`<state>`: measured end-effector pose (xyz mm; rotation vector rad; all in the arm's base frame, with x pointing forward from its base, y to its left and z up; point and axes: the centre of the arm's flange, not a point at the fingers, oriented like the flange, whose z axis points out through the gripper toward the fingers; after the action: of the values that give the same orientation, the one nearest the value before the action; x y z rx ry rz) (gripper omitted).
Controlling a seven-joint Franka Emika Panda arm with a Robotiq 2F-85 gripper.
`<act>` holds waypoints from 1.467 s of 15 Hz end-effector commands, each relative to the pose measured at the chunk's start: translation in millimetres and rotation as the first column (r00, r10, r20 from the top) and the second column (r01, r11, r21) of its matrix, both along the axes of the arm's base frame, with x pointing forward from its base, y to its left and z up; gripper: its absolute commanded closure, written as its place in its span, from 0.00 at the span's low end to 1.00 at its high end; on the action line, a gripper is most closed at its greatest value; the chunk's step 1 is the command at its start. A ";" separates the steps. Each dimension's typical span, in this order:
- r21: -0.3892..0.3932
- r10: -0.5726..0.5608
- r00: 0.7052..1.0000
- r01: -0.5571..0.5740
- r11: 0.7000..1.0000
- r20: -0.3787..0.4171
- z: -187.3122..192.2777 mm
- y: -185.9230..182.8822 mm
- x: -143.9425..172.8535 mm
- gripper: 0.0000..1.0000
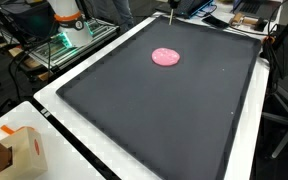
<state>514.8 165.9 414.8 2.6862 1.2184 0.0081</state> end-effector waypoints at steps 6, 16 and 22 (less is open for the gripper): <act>0.047 0.060 0.996 -0.064 0.997 0.072 60.0 -4.2 -23.1 0.97; 0.027 0.078 0.991 -0.082 0.996 0.111 71.2 3.6 -17.9 0.87; 0.060 0.117 0.992 -0.120 0.991 0.043 42.6 -10.3 -14.4 0.97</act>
<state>500.7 165.3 476.1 2.6276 1.3183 0.1564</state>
